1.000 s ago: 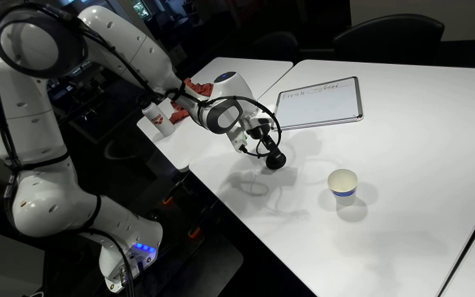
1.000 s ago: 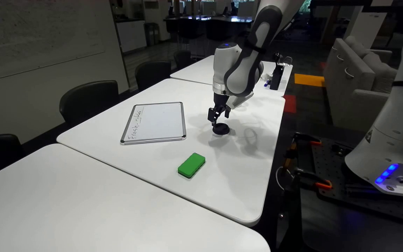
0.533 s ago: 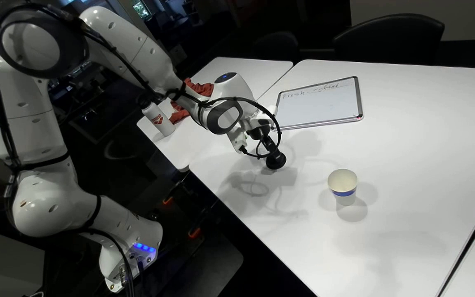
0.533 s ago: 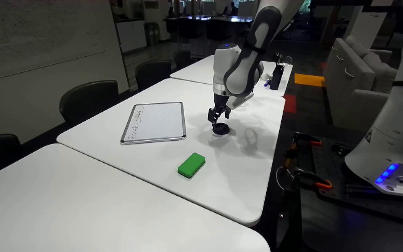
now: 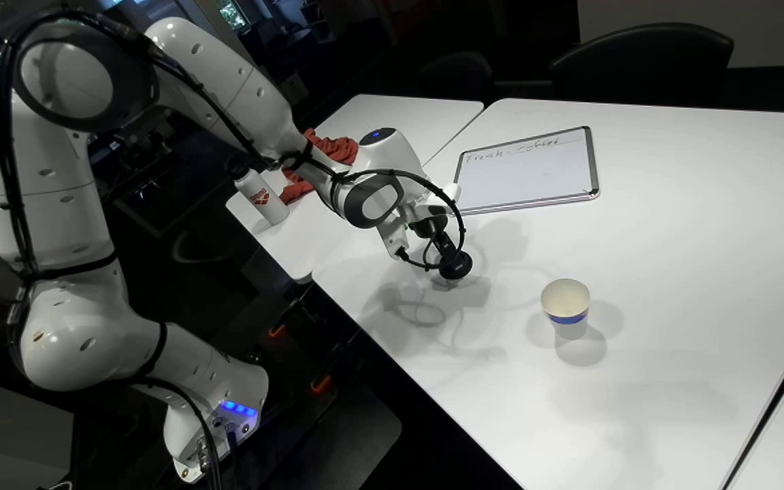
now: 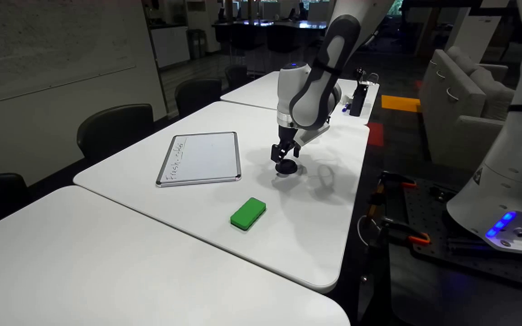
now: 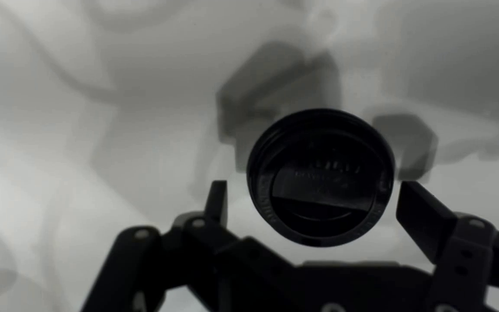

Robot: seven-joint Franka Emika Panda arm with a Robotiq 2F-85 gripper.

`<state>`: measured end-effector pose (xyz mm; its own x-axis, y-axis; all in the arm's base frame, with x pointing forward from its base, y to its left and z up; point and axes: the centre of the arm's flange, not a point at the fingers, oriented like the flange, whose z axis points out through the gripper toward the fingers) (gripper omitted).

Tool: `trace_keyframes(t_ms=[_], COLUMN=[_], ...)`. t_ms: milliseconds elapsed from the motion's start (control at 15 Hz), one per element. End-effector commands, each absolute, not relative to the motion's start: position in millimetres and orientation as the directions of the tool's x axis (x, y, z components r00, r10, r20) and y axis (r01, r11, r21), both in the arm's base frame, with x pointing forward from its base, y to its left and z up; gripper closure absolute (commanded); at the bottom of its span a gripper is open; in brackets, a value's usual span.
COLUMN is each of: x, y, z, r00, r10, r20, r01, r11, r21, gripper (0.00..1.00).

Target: Put the black lid on top of the blue and white coffee cup

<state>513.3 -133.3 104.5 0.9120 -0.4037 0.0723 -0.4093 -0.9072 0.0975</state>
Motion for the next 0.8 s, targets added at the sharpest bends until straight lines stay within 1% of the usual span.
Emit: trace_keyframes(t_ms=[0, 400, 467, 533, 667, 733], x=[520.9, 526.1, 527.1, 527.8, 529.6, 530.2], y=[-139.0, -142.0, -142.2, -142.1, -141.2, -140.4], z=[95.8, 88.6, 88.6, 88.7, 89.5, 90.3], r00=[0.921, 0.930, 0.931, 0.932, 0.935, 0.936], r10=[-0.379, -0.361, -0.357, -0.356, -0.346, -0.344], r20=[0.088, 0.075, 0.072, 0.073, 0.074, 0.075], r01=[-0.386, -0.366, -0.362, -0.361, -0.351, -0.349], r11=[-0.919, -0.927, -0.929, -0.929, -0.933, -0.934], r21=[0.080, 0.080, 0.078, 0.078, 0.079, 0.080], gripper=[0.00, 0.01, 0.12, 0.20, 0.32, 0.35])
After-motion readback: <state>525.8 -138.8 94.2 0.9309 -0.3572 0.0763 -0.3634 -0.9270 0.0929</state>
